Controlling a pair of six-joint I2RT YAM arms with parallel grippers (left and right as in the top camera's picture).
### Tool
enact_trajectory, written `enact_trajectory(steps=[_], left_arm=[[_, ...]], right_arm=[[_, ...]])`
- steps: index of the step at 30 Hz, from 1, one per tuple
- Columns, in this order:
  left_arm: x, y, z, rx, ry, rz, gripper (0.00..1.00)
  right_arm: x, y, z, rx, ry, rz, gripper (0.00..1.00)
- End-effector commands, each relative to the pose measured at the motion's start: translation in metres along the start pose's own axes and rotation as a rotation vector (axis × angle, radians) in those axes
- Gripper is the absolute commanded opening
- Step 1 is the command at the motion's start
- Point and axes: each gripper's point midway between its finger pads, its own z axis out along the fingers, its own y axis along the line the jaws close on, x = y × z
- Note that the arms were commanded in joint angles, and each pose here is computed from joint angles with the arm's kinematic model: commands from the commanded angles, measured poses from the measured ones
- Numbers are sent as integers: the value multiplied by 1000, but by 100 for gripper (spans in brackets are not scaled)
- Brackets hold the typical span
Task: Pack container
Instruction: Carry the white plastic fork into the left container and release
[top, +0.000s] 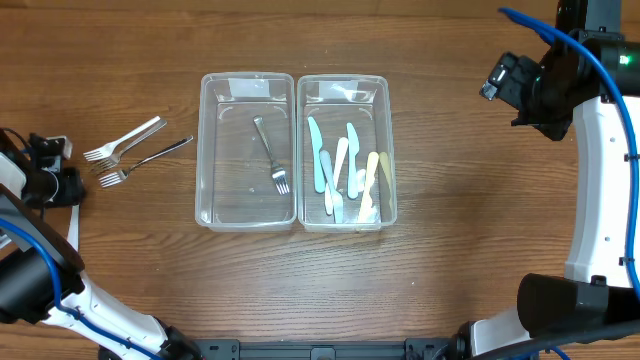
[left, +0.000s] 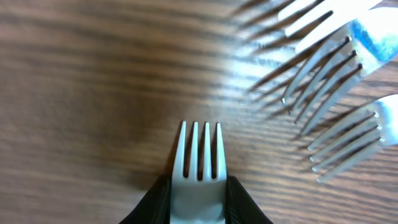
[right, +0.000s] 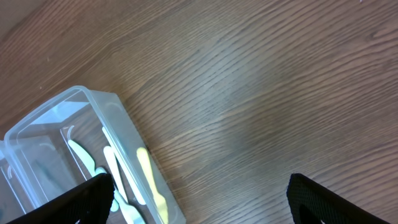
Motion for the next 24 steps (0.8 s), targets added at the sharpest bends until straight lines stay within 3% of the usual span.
enact_trajectory(steps=[1,7,12,14,16,18,21,24], left_arm=[[-49,-3,-49,-34,-117,-122,4],[-109,-61,-168,20,-352,-108,4],[-125,-175,-238,102,-459,140,4],[-123,-226,-246,131,-468,268,4],[-111,-300,-239,140,-449,489,4],[-102,-334,-229,122,-426,605,4],[-95,-373,-203,105,-382,693,4],[-93,-396,-171,128,-321,624,4]], right_arm=[[-3,0,-1,-3,-12,-1,91],[-2,0,-1,-3,-9,-1,91],[-1,0,-1,-5,-6,-1,91],[-1,1,-1,-12,-2,-1,91],[0,1,-1,-10,2,-1,91],[0,1,-1,-10,2,-1,91],[1,1,-1,-9,4,-1,91],[1,1,-1,-9,4,-1,91]])
